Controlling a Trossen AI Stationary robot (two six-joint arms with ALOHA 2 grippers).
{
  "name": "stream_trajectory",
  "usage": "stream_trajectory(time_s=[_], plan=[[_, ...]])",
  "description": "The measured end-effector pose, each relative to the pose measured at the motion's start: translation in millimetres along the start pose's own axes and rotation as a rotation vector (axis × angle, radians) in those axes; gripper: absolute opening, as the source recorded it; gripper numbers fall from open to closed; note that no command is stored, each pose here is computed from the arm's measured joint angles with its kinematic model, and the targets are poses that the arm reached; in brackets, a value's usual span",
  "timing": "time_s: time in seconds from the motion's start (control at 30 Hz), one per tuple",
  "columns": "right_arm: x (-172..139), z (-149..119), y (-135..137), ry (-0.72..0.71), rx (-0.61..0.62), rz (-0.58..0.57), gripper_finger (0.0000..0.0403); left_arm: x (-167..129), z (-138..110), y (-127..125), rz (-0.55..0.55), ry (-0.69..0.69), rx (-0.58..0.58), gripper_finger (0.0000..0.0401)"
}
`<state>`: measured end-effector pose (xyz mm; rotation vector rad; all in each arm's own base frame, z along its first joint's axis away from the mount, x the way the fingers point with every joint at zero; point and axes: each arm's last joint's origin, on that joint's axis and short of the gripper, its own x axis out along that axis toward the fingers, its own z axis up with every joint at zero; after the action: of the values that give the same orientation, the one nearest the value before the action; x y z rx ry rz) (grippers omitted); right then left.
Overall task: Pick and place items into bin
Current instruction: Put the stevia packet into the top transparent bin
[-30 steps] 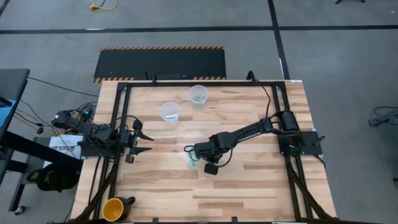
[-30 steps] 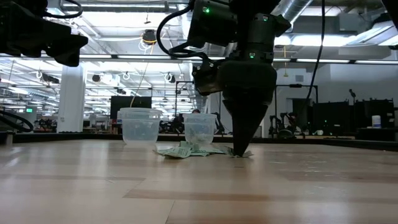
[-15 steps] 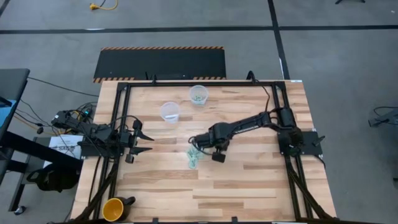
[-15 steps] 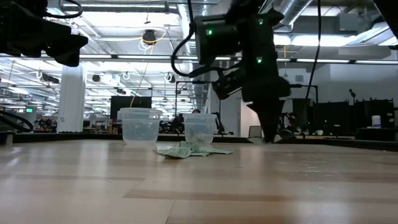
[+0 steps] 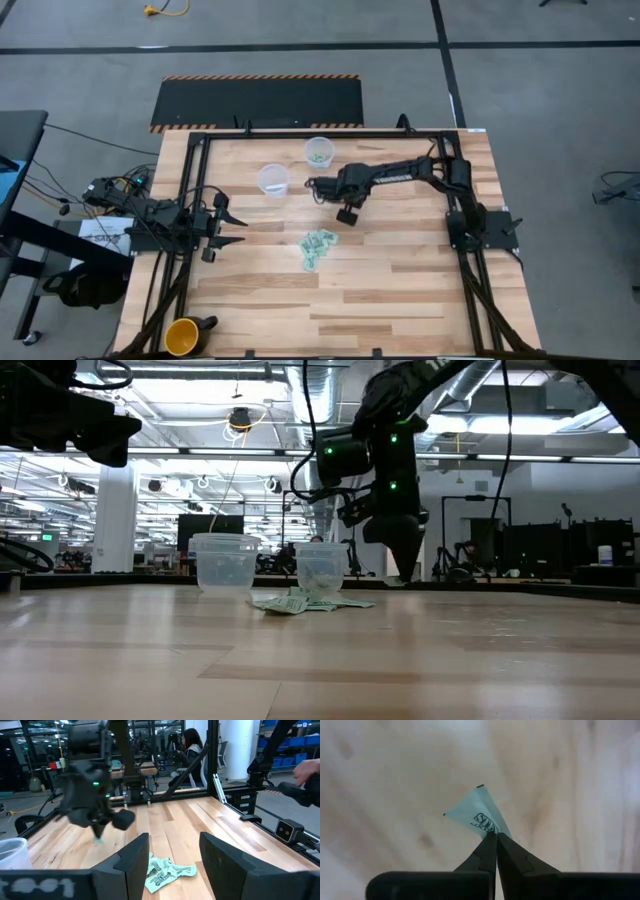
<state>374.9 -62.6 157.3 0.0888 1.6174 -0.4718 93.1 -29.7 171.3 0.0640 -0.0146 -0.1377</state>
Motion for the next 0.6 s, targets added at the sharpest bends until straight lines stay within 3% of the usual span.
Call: stream_trajectory(time_s=[0.23,0.6], plan=[[-13.9,24.1,-38.4,-0.109,0.063,0.022,0.0001,0.0,0.1,0.0,0.0,0.0,0.0,0.0166],[-79.3,72.6,-96.3,-0.539,0.12,0.015,0.0001,0.0,0.2,0.0,0.0,-0.001,0.0,0.0166]])
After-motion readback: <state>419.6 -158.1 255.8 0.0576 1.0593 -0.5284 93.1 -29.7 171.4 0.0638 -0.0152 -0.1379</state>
